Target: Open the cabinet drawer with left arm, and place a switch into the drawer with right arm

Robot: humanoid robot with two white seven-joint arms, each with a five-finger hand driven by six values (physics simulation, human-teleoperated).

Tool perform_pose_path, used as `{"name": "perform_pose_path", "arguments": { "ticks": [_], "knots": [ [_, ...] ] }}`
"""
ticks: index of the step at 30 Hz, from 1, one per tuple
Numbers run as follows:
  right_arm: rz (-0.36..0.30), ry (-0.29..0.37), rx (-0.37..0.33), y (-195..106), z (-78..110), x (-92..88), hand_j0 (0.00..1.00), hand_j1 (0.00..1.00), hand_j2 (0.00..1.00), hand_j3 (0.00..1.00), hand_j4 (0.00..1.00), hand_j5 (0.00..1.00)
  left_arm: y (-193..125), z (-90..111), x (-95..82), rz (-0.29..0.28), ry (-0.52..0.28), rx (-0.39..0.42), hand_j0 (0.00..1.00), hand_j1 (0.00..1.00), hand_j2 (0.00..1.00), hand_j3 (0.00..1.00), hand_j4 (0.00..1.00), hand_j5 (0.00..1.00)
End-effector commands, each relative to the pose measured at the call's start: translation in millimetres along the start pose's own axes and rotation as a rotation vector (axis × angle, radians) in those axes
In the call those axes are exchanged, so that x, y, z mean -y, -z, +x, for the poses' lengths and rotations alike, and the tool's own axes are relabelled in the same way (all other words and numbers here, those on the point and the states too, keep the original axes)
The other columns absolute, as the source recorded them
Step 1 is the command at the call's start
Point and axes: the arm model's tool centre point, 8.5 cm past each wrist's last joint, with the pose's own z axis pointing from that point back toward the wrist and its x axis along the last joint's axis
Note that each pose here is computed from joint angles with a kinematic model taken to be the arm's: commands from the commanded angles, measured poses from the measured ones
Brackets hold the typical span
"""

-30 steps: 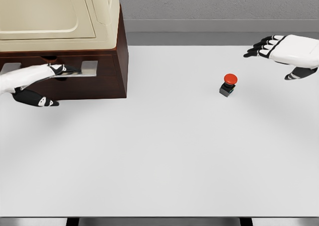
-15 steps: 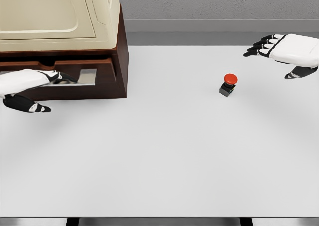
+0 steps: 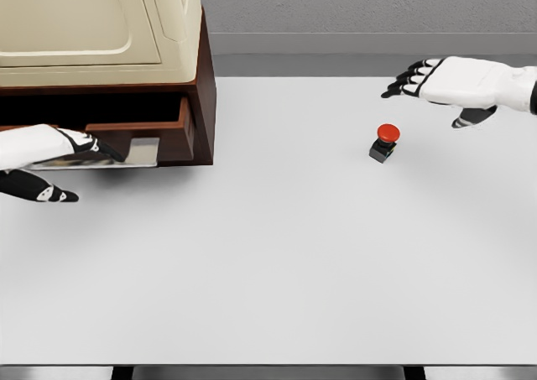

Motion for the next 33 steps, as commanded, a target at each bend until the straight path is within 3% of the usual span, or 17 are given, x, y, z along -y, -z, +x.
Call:
{"name": "perform_pose_path", "arguments": {
  "ticks": [1, 14, 24, 26, 33],
  "knots": [
    [0.065, 0.044, 0.008, 23, 0.0, -25.9, 1.00, 1.00, 1.00, 1.00, 1.00, 1.00, -1, 3, -0.7, 0.001, 0.000, 0.021, 0.79, 0.79, 0.79, 0.79, 0.79, 0.79],
    [0.126, 0.035, 0.030, 56, 5.7, -32.9, 1.00, 1.00, 1.00, 1.00, 1.00, 1.00, -23, 15, 2.5, -0.034, 0.038, 0.149, 0.80, 0.80, 0.80, 0.80, 0.80, 0.80],
    [0.187, 0.020, 0.055, 73, 13.9, -43.9, 1.00, 1.00, 1.00, 1.00, 1.00, 1.00, -36, 12, 6.4, -0.073, -0.006, 0.120, 0.80, 0.80, 0.80, 0.80, 0.80, 0.80],
    [0.194, 0.032, 0.041, 72, 8.7, -46.6, 1.00, 1.00, 1.00, 1.00, 1.00, 1.00, -40, 11, 8.5, -0.089, -0.022, 0.110, 0.80, 0.80, 0.80, 0.80, 0.80, 0.80],
    [0.198, 0.035, 0.017, 73, 0.5, -43.8, 1.00, 1.00, 1.00, 1.00, 1.00, 1.00, -65, 14, -12.8, -0.092, -0.082, 0.077, 0.81, 0.81, 0.81, 0.81, 0.81, 0.81]
  ]
}}
